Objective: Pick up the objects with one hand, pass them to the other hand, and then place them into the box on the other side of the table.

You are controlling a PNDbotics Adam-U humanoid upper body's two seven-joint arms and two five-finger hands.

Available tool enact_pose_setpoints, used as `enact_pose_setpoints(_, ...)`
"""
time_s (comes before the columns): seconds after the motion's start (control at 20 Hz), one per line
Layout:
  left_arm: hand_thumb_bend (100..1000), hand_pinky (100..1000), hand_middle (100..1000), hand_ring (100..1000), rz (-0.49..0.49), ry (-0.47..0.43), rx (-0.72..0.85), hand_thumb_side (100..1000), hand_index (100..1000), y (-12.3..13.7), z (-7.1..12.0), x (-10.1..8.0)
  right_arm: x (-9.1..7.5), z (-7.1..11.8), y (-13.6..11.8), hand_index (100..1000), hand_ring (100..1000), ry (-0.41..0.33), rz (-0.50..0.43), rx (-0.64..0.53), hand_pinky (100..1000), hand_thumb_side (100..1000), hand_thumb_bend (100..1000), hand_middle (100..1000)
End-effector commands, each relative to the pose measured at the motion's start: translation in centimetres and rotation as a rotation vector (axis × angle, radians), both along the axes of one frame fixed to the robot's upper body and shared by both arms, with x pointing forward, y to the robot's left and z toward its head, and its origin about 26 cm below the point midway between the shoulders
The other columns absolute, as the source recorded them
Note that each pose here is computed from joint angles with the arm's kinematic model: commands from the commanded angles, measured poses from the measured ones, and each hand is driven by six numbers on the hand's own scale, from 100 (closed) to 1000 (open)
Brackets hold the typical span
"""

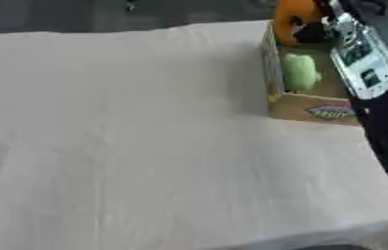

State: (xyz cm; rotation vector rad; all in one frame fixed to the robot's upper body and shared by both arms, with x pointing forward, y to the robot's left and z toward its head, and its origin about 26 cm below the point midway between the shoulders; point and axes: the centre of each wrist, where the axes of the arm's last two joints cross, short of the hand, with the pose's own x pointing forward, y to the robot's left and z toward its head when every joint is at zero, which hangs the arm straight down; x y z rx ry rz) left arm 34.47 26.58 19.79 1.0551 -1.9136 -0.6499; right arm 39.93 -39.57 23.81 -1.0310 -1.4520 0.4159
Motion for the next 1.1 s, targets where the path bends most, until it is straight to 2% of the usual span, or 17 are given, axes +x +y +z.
enact_pose_setpoints(0.05, 342, 660, 626, 683, 0.032, -0.044, 0.017, 317, 773, 1.1, 1.3, -0.3, -0.7, 1.6, -2.1, 666, 809, -0.039, -0.080, -0.030, 884, 100, 100, 474)
enact_pose_setpoints(0.3, 347, 660, 627, 683, 0.058, -0.051, 0.012, 315, 774, 1.7, 1.4, -0.4, -1.1, 0.6, -3.5, 690, 814, -0.019, -0.131, -0.037, 879, 100, 100, 498)
enact_pose_setpoints(0.4, 349, 660, 627, 684, 0.065, -0.057, 0.010, 314, 774, 1.8, 1.5, -0.4, -1.2, 0.2, -3.8, 778, 858, -0.008, -0.141, -0.042, 884, 100, 102, 597)
enact_pose_setpoints(0.45, 349, 660, 627, 684, 0.067, -0.059, 0.010, 315, 775, 1.9, 1.5, -0.5, -1.2, 0.1, -3.8, 850, 898, 0.002, -0.135, -0.050, 894, 100, 169, 688)
enact_pose_setpoints(0.5, 350, 660, 628, 684, 0.069, -0.061, 0.010, 315, 775, 1.9, 1.6, -0.5, -1.2, 0.0, -3.8, 921, 948, 0.012, -0.124, -0.062, 911, 140, 217, 780)
enact_pose_setpoints(0.55, 349, 660, 628, 684, 0.070, -0.061, 0.010, 317, 775, 1.9, 1.6, -0.5, -1.2, -0.1, -3.8, 947, 971, 0.024, -0.113, -0.079, 922, 138, 241, 814)
enact_pose_setpoints(0.8, 348, 660, 628, 684, 0.077, -0.058, 0.009, 317, 776, 2.1, 1.6, -0.5, -1.3, -0.3, -4.2, 994, 1000, 0.075, -0.083, -0.122, 952, 100, 318, 874)
enact_pose_setpoints(0.95, 350, 660, 628, 685, 0.083, -0.056, 0.008, 316, 776, 2.2, 1.5, -0.5, -1.3, -0.2, -4.3, 1000, 1000, 0.077, -0.090, -0.121, 966, 100, 377, 898)
enact_pose_setpoints(1.1, 349, 659, 628, 685, 0.087, -0.055, 0.007, 316, 777, 2.3, 1.4, -0.4, -1.3, -0.1, -4.3, 1000, 1000, 0.070, -0.107, -0.118, 969, 100, 398, 899)
